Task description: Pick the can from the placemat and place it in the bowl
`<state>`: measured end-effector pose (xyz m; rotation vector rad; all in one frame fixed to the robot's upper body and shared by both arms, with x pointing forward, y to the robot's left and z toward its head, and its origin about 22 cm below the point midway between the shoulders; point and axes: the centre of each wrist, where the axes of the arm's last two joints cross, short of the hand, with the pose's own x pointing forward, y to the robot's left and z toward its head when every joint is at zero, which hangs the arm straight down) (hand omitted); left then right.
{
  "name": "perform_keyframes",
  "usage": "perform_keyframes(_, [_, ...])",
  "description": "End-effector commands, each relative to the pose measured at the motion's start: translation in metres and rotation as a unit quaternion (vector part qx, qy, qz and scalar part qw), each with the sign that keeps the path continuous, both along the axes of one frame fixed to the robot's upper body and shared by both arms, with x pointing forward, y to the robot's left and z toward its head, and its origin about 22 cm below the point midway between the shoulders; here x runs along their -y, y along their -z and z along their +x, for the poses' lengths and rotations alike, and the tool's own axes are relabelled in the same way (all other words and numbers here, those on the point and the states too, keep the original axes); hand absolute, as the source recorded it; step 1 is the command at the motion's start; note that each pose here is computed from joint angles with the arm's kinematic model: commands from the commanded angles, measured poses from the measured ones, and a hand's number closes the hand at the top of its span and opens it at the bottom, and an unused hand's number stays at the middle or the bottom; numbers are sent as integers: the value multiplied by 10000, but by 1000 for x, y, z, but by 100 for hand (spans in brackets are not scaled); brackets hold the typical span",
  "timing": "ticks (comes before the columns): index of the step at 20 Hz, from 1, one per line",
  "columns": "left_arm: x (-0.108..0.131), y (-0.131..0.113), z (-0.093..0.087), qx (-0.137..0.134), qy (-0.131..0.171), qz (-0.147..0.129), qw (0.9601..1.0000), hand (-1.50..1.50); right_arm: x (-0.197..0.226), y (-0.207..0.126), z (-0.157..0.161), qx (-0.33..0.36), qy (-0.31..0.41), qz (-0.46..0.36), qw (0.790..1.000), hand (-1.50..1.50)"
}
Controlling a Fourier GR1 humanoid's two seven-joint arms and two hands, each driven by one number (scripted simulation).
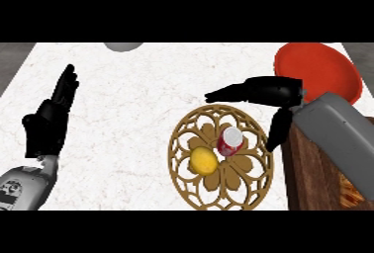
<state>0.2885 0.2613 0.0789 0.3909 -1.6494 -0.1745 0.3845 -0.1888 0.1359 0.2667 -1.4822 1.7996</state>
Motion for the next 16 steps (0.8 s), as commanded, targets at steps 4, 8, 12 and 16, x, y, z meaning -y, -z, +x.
perform_keyframes(4, [4,16,-2,-35,68,-94,9999,0,-3,11,1,-81,-156,-880,9960,-150])
perform_keyframes(8, [7,-19,-8,35,26,-37,10000,0,-12,53,0,-61,-103,-842,9964,-150])
perform_keyframes(12, [-7,4,8,63,0,-21,10000,0,-26,52,-13,-92,-215,-908,9956,-150])
perform_keyframes(16, [-3,4,2,22,-16,-36,10000,0,-39,76,-11,-85,-90,-803,9967,-150])
